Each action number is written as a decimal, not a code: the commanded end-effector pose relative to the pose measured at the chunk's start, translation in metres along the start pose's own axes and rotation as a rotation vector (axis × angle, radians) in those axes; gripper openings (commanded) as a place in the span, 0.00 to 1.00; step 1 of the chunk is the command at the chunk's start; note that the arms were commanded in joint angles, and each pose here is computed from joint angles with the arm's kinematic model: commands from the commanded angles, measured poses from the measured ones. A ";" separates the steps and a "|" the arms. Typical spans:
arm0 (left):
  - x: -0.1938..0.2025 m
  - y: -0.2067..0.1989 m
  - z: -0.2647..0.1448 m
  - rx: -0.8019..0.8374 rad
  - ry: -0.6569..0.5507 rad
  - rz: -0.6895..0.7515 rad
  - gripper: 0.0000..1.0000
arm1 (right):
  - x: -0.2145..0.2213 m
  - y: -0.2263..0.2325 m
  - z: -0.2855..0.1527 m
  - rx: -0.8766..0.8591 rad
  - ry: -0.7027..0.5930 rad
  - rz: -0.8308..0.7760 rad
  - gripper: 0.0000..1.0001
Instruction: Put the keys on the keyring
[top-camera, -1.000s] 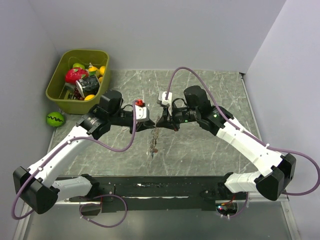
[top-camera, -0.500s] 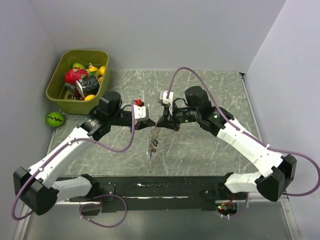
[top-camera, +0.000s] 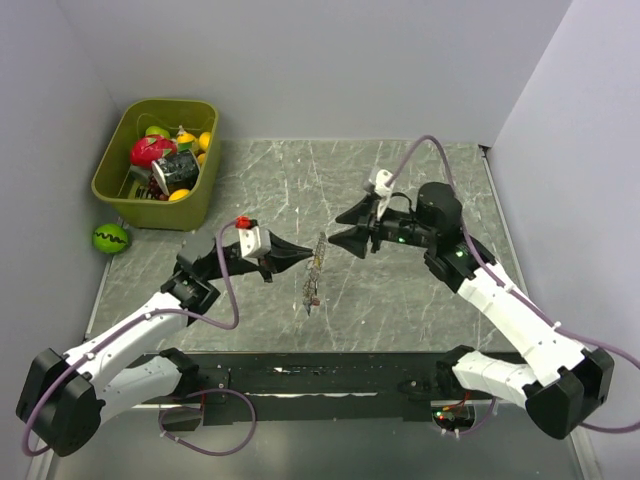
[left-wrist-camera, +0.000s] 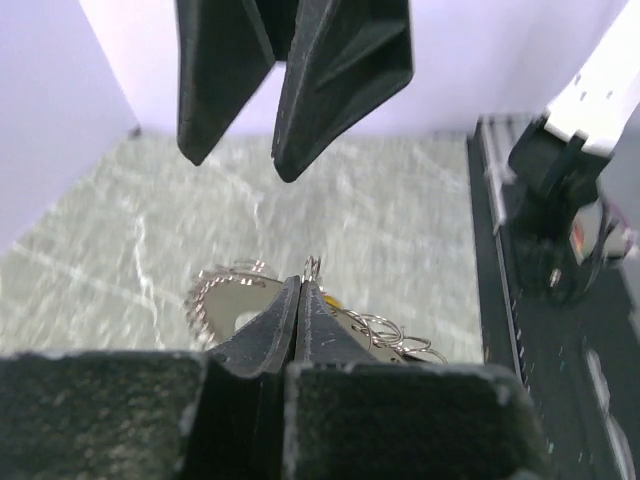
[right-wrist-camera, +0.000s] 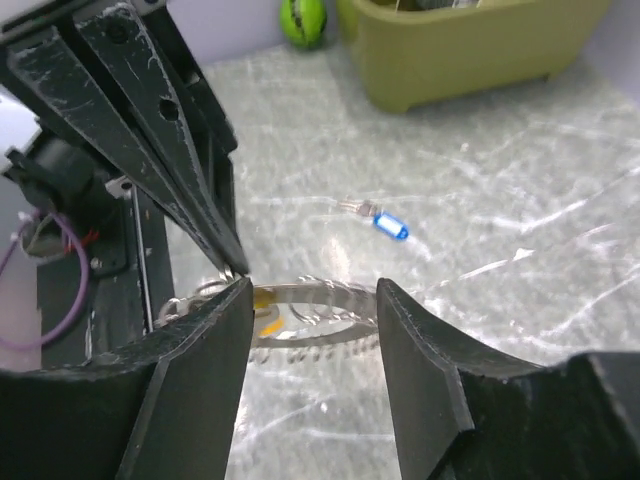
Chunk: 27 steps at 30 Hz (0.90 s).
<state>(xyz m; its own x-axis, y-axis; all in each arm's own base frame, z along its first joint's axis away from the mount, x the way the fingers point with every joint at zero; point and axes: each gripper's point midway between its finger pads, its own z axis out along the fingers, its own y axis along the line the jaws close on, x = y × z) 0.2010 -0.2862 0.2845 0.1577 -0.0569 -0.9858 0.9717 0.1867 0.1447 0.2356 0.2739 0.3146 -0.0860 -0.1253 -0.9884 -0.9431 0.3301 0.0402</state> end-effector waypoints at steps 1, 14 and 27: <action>-0.080 -0.011 -0.003 0.034 -0.311 0.138 0.01 | -0.032 0.018 -0.015 -0.106 -0.160 -0.074 0.61; -0.090 -0.038 -0.014 0.137 -0.438 0.203 0.01 | -0.036 0.053 -0.028 -0.273 -0.188 -0.151 0.76; -0.092 -0.037 -0.013 0.141 -0.454 0.204 0.01 | -0.034 0.065 -0.011 -0.340 -0.159 -0.118 0.54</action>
<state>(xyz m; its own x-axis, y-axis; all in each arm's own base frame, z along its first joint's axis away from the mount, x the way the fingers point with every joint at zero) 0.1611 -0.2815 0.3459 0.2926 -0.3955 -0.8706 0.9559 0.0966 0.2774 0.1784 0.2830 0.3353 0.0116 -0.0132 -0.9998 -0.9999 0.0103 -0.0117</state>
